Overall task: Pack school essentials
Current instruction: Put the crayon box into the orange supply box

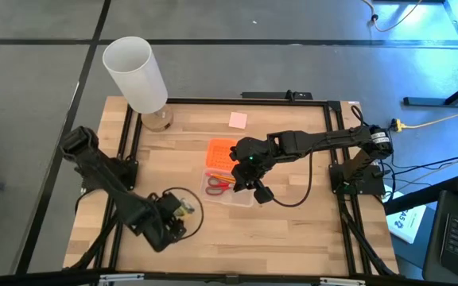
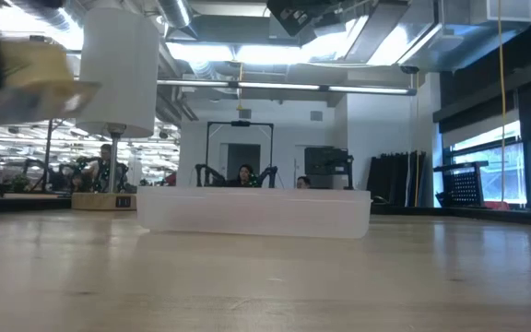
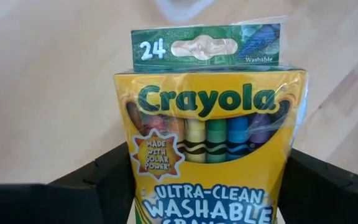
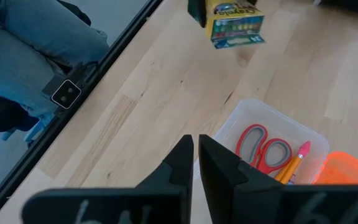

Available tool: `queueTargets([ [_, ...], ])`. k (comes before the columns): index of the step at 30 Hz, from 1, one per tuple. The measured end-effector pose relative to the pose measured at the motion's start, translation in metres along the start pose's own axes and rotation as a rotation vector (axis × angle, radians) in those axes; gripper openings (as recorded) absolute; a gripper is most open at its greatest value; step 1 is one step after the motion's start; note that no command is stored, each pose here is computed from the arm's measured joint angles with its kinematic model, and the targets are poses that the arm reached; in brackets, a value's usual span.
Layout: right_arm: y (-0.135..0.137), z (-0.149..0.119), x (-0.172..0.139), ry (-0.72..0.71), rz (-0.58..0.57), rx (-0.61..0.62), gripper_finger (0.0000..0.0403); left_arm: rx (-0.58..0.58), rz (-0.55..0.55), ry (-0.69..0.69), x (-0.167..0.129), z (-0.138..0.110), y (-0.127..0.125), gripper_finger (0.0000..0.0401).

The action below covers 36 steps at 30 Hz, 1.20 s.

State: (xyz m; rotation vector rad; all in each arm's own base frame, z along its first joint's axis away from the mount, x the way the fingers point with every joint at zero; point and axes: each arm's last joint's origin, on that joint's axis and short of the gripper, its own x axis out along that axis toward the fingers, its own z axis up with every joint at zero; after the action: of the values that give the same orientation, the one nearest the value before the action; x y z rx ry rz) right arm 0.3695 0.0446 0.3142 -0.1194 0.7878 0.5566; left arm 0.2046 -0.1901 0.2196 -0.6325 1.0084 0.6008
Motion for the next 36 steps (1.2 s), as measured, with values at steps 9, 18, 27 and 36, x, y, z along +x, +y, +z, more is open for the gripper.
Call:
queueTargets([
  [9, 0.000, 0.000, 0.000, 0.000, 0.000, 0.000, 0.0029, 0.342, -0.056, -0.081, -0.007, 0.050, 0.005, 0.0300],
  [18, 0.000, 0.000, 0.000, 0.000, 0.000, 0.000, 0.0029, 0.702, -0.169, -0.226, 0.001, 0.089, -0.009, 0.0300],
  [27, 0.000, 0.000, -0.002, 0.005, -0.008, 0.079, 0.0029, 0.867, -0.125, -0.251, 0.009, 0.112, -0.003, 0.0300],
  [36, 0.004, -0.011, -0.032, 0.149, -0.326, 0.165, 0.0029, 0.930, -0.114, -0.237, 0.015, 0.130, 0.004, 0.0300],
])
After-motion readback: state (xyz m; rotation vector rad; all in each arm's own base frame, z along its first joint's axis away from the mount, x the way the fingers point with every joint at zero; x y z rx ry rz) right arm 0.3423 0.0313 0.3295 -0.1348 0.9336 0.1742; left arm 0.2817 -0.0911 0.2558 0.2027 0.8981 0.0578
